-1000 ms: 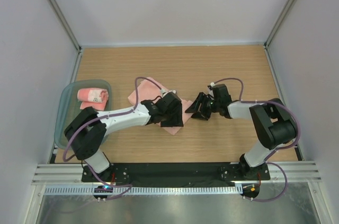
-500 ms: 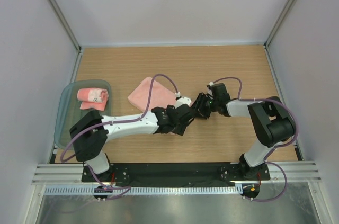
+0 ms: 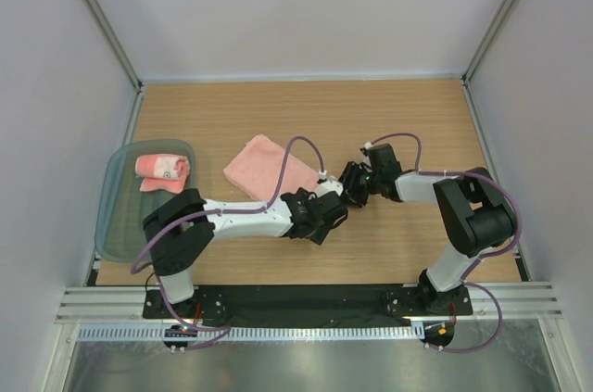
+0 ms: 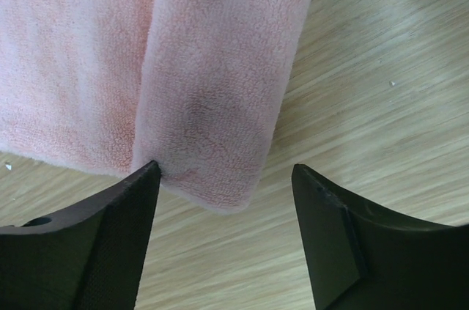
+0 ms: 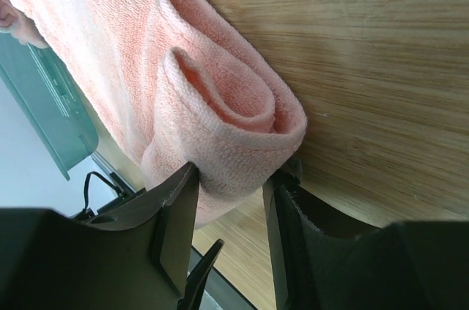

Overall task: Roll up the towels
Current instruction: Roll the towel

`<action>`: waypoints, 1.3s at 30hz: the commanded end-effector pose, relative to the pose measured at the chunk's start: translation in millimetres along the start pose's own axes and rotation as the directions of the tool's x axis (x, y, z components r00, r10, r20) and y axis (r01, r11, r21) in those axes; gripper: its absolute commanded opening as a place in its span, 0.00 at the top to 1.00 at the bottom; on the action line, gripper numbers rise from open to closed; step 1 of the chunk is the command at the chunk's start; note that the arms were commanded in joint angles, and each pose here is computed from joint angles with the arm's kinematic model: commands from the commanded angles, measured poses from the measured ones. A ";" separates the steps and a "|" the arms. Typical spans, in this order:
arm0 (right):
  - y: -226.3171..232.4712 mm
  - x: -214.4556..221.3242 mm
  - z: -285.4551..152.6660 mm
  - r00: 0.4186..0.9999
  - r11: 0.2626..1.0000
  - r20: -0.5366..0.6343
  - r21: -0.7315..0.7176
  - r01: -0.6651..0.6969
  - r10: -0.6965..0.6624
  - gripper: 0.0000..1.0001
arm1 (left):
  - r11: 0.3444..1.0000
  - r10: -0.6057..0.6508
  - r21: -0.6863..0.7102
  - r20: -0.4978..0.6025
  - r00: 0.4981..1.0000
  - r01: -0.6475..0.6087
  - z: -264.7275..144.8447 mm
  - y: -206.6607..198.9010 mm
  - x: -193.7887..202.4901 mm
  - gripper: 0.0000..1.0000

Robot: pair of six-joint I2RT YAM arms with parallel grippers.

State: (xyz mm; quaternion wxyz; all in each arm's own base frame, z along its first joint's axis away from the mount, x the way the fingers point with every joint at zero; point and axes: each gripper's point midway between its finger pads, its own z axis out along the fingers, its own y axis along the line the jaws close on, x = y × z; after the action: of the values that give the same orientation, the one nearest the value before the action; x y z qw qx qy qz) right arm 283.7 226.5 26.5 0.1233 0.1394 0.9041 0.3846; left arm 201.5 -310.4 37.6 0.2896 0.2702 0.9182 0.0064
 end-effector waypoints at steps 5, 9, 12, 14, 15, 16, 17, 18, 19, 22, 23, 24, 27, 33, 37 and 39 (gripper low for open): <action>9.6 -15.3 -4.1 0.998 0.998 0.023 0.041 0.058 -0.059 0.53 | 0.999 0.039 0.027 -0.057 0.998 -0.038 18.9 -3.2 16.8 0.22; 19.3 -27.5 -10.4 0.996 0.996 0.033 0.040 0.079 -0.081 0.53 | 0.998 -0.008 0.059 -0.125 0.992 0.015 33.7 6.9 27.3 0.30; 24.4 -37.1 -17.6 0.995 0.996 0.046 0.037 0.082 -0.083 0.52 | 0.993 -0.033 0.107 -0.160 0.987 0.050 38.2 7.0 32.3 0.39; 25.4 -40.5 -21.5 0.995 0.996 0.049 0.036 0.083 -0.084 0.52 | 0.989 -0.053 0.124 -0.173 0.984 0.075 41.7 9.1 32.4 0.51; 25.9 -43.3 -25.1 0.995 0.996 0.055 0.029 0.080 -0.082 0.52 | 0.986 -0.050 0.145 -0.186 0.981 0.078 43.0 5.7 34.0 0.54; 24.6 -43.8 -26.8 0.995 0.996 0.054 0.031 0.080 -0.081 0.52 | 0.984 -0.056 0.153 -0.194 0.979 0.087 45.1 6.7 33.4 0.60; 25.0 -44.1 -29.0 0.995 0.996 0.054 0.028 0.080 -0.081 0.52 | 0.983 -0.053 0.162 -0.203 0.978 0.087 45.6 6.1 34.3 0.62; 24.8 -46.8 -32.2 0.995 0.997 0.060 0.023 0.076 -0.078 0.52 | 0.979 -0.052 0.182 -0.214 0.975 0.093 46.0 2.5 34.8 0.65; 25.4 -47.7 -35.8 0.995 0.997 0.065 0.022 0.077 -0.078 0.52 | 0.977 -0.052 0.188 -0.221 0.974 0.095 46.8 2.0 34.6 0.72; 24.4 -52.0 -48.0 0.993 0.997 0.083 0.023 0.078 -0.080 0.52 | 0.971 -0.069 0.210 -0.228 0.971 0.118 44.4 1.9 31.2 0.79; 23.4 -53.7 -52.1 0.993 0.997 0.090 0.026 0.074 -0.076 0.51 | 0.967 -0.072 0.223 -0.230 0.970 0.124 42.1 -0.1 30.8 0.80; 23.4 -56.3 -56.5 0.992 0.997 0.100 0.029 0.077 -0.080 0.50 | 0.962 -0.088 0.232 -0.229 0.969 0.142 40.7 0.2 27.6 0.82; 20.4 -65.8 -76.4 0.986 0.995 0.141 0.064 0.078 -0.086 0.48 | 0.937 -0.136 0.287 -0.232 0.963 0.201 30.7 -8.9 19.2 0.89; 13.8 -81.6 -122.9 0.967 0.980 0.228 0.185 0.071 -0.113 0.44 | 0.866 -0.221 0.396 -0.244 0.944 0.305 12.8 -32.9 3.3 1.00; 17.7 -79.4 -133.2 0.964 0.980 0.242 0.187 0.067 -0.112 0.43 | 0.814 -0.260 0.462 -0.250 0.933 0.351 3.7 -45.7 -7.7 1.00; 19.4 -76.0 -135.8 0.964 0.982 0.242 0.179 0.066 -0.109 0.43 | 0.768 -0.290 0.508 -0.268 0.919 0.391 -6.3 -54.0 -12.1 1.00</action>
State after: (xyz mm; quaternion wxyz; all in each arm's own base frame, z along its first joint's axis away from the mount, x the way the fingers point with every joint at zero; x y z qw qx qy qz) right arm 320.4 127.6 131.1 0.2386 0.1611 0.9125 0.2906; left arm 209.8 -351.0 35.1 0.1727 0.1854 0.9400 -0.2285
